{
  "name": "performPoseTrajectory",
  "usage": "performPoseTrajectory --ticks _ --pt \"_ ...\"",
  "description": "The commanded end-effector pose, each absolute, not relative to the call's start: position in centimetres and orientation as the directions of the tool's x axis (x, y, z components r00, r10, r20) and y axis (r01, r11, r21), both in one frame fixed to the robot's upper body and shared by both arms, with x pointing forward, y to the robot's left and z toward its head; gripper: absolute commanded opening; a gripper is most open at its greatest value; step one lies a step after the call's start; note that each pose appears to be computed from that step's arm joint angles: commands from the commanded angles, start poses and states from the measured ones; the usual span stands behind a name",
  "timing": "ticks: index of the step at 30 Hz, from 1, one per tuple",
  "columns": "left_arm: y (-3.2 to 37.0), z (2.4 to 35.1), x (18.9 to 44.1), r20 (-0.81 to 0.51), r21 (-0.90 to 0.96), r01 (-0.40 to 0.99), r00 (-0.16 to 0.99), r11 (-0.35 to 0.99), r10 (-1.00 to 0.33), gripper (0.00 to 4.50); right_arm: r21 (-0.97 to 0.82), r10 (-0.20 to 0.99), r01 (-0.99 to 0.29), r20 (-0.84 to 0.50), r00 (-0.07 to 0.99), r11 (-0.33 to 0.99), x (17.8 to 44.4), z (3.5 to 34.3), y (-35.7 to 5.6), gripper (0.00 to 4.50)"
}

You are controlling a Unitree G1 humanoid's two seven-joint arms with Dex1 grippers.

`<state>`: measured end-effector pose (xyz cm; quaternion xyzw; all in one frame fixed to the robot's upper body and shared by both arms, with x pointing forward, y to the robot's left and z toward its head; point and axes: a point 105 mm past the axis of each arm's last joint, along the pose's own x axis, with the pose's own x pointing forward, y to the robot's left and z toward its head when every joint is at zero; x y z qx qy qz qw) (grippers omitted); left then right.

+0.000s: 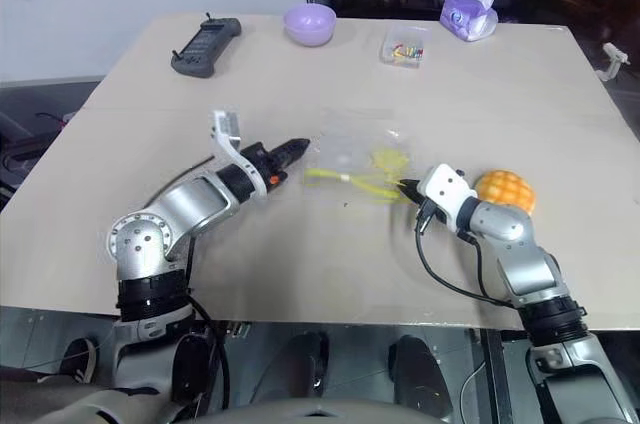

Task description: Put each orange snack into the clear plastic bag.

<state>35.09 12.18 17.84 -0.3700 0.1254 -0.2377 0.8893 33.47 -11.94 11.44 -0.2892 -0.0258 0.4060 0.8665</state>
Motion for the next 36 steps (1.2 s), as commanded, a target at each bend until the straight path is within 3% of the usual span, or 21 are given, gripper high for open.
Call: performPoseTrajectory --ticks 1,3,5,10,13,17,21,25,29,36 --pt "12.5 19.0 35.0 0.025 -0.579 0.434 0.855 0.69 -0.517 0.8 -0.568 0.725 -0.652 -0.133 0.676 0.503 33.9 13.6 -10.8 0.0" --pt "12.9 19.2 35.1 0.023 -0.447 0.463 0.861 0.765 -0.508 1.69 -0.585 0.723 -0.637 -0.121 0.68 0.501 34.1 14.1 -10.4 0.0" --pt "13.3 19.9 35.1 0.047 -0.321 0.486 0.866 0.813 -0.499 2.31 -0.61 0.712 -0.613 -0.11 0.694 0.503 34.6 14.6 -10.2 0.0" --pt "12.8 23.7 33.4 0.17 -0.046 0.594 0.797 0.803 -0.579 2.31 -0.656 0.663 -0.561 -0.121 0.739 0.505 36.3 15.4 -9.6 0.0" --pt "12.2 25.1 32.5 0.164 0.277 0.58 0.758 0.767 -0.632 2.31 -0.716 0.619 -0.502 -0.125 0.776 0.485 37.8 15.6 -9.1 0.0" --pt "11.3 23.9 31.6 0.047 0.52 0.587 0.706 0.62 -0.707 2.31 -0.797 0.562 -0.429 -0.14 0.816 0.424 39.2 15.5 -8.6 0.0" --pt "12.9 20.7 32.3 -0.145 0.785 0.487 0.745 0.382 -0.651 2.31 -0.827 0.575 -0.403 -0.123 0.809 0.391 39.7 15.8 -7.6 0.0" --pt "14.6 19.4 33.9 -0.177 0.865 0.405 0.798 0.295 -0.576 2.31 -0.812 0.607 -0.411 -0.091 0.79 0.415 39.4 16.5 -6.6 0.0" --pt "14.3 17.8 34.2 -0.187 0.836 0.443 0.783 0.322 -0.593 2.31 -0.813 0.613 -0.406 -0.078 0.786 0.417 39.3 17.0 -6.5 0.0" --pt "13.6 17.8 34.8 -0.129 0.833 0.423 0.774 0.356 -0.62 2.31 -0.81 0.627 -0.411 -0.07 0.776 0.419 39.0 17.3 -6.1 0.0"
